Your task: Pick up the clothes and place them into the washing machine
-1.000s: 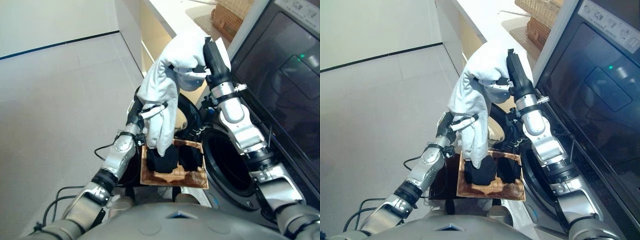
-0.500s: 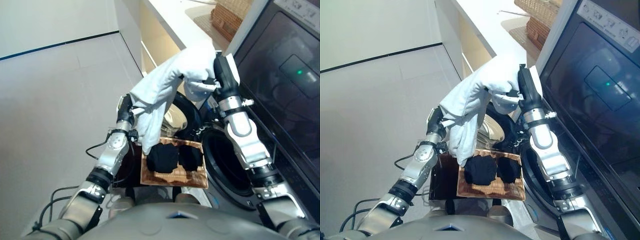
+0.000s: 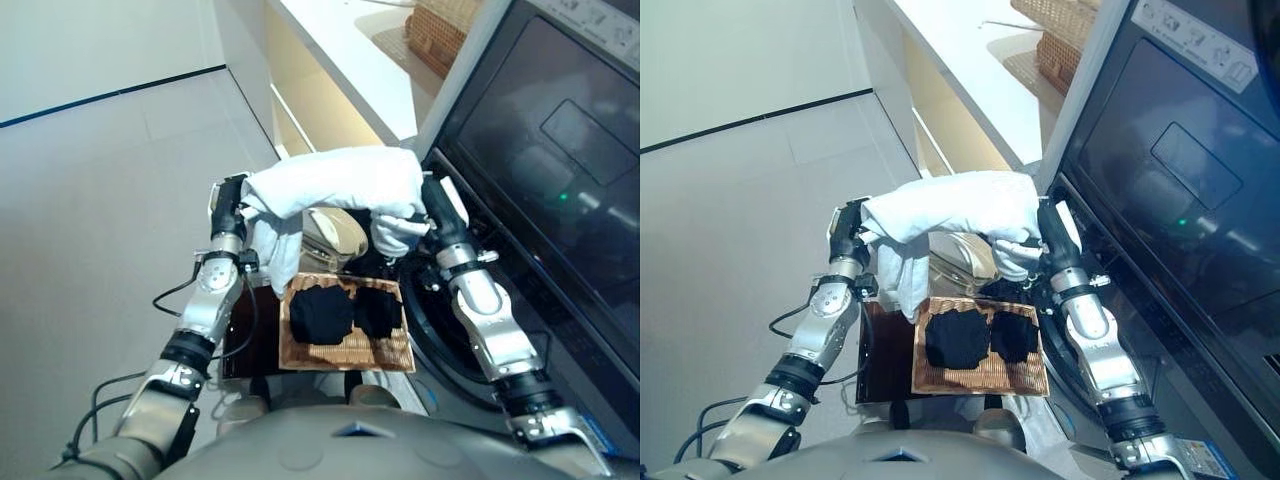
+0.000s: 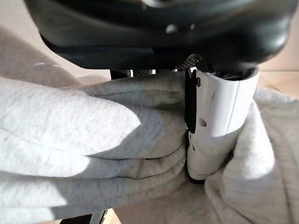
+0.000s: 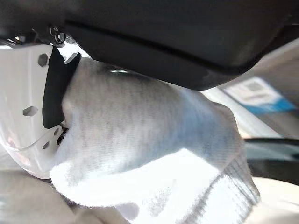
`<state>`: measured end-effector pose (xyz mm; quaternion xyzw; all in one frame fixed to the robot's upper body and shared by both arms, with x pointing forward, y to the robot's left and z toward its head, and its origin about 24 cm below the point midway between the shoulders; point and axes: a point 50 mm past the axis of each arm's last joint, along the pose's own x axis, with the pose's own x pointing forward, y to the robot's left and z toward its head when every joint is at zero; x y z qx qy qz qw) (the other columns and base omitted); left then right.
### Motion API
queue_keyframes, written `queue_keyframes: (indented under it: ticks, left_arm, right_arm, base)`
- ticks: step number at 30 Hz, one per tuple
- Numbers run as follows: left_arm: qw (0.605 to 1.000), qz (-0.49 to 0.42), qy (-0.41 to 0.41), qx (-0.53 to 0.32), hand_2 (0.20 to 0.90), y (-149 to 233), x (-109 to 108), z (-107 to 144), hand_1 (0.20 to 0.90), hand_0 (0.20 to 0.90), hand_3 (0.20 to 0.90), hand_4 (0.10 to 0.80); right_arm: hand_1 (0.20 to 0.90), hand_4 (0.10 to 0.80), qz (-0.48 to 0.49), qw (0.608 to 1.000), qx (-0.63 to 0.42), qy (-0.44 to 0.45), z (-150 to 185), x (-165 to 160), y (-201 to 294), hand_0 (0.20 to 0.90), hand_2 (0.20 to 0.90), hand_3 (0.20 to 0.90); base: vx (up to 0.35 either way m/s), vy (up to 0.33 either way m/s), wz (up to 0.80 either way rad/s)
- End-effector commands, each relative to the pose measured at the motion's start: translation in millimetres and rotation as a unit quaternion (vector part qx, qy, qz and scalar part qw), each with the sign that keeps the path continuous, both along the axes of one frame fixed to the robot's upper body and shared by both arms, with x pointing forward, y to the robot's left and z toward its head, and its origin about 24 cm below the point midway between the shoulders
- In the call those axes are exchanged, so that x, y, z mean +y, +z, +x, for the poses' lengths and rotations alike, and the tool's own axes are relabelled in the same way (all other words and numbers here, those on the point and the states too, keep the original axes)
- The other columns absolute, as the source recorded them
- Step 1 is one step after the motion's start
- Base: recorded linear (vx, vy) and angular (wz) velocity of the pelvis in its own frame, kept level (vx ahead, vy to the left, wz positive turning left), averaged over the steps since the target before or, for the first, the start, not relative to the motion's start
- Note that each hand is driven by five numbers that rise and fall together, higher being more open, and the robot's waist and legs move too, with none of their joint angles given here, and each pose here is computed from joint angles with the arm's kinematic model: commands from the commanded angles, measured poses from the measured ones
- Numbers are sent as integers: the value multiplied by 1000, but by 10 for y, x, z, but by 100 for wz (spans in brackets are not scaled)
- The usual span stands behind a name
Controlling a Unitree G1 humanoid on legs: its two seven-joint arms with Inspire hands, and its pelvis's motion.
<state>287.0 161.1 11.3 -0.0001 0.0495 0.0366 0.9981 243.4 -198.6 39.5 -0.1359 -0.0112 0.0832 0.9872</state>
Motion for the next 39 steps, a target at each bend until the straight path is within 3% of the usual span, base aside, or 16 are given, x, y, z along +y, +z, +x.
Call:
queue_keyframes:
  ticks: [1,17,27,39]
  left_arm:
    - [975,-11,0,-223,200,978,9,416,200,200,200,300]
    - [962,-27,-34,-270,200,1260,-88,484,200,200,200,300]
    - [936,-224,-161,-220,200,1052,-302,446,200,200,200,300]
    - [942,-210,-203,-165,200,807,-137,444,200,200,200,300]
  right_arm:
    - [200,300,17,996,-80,41,80,58,282,200,200,200]
    - [200,300,-82,989,7,126,66,135,-33,200,200,200]
    - [200,300,-65,988,27,138,103,200,-120,200,200,200]
    - [200,300,-61,989,63,122,132,156,-294,200,200,200]
  base:
    - [0,0,0]
    - [0,0,0]
    - [0,0,0]
    - [0,0,0]
